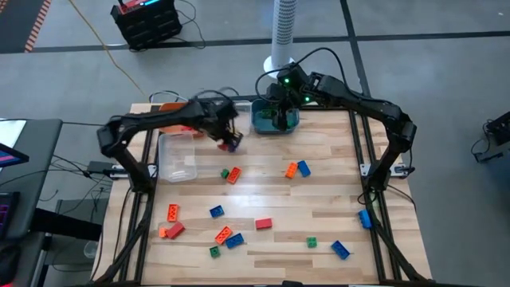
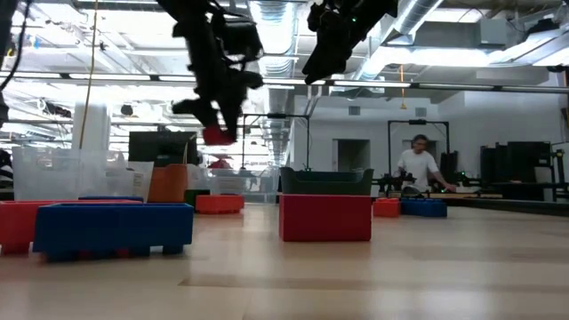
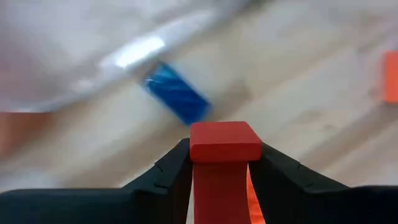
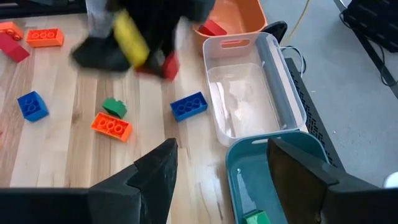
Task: Sort blocks
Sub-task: Put the red block into the orange bin, then put the orange game piece into the top transparent bin
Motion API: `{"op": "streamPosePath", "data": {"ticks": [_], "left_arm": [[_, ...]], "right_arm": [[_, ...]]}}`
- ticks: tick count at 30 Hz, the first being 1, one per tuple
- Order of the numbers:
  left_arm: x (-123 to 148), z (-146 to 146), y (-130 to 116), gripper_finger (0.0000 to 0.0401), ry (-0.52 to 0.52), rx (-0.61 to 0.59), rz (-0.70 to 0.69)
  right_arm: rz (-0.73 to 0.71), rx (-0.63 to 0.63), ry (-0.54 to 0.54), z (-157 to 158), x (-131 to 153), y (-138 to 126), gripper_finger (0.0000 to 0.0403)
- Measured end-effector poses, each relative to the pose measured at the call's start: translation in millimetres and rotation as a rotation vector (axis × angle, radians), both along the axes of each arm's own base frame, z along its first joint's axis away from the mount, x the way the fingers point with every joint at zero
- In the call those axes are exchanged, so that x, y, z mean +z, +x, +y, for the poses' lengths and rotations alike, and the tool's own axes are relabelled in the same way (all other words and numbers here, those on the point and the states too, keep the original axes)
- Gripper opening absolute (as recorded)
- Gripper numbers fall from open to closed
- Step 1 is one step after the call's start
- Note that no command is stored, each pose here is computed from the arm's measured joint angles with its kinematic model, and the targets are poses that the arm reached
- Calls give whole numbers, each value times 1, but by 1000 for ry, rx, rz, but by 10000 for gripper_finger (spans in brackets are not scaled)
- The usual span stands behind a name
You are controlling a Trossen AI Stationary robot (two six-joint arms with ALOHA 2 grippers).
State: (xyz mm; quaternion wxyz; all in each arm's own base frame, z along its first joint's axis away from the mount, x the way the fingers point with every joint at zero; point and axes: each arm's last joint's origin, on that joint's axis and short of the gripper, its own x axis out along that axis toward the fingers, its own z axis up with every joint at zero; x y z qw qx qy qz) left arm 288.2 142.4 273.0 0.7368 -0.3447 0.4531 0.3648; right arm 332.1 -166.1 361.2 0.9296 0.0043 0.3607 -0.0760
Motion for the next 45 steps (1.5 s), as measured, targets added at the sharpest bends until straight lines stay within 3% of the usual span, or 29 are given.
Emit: {"op": "streamPosePath", "data": {"ticks": [9,14,19,26,30,38,42,45], "left_arm": [[31,48,-73,136,136,137,122],[12,83,-100,136,120,192,215],[-13,107,-117,136,101,246,206],[-51,111,-125,137,-23,221,259],[-54,112,-125,150,-23,207,271],[-36,117,-122,215,11,169,260],[-10,110,-115,223,21,64,194],[16,83,-103,220,60,-63,155]], "right_arm": [[1,-1,10,2,0,1,254],[-2,-2,27,7,0,3,254],[-6,-15,55,11,0,5,254],[-10,-41,79,11,0,5,254],[-13,-50,76,9,0,4,254],[-24,-61,71,4,1,3,254],[-23,-68,70,2,1,2,254],[-20,-76,70,-1,0,0,254]]}}
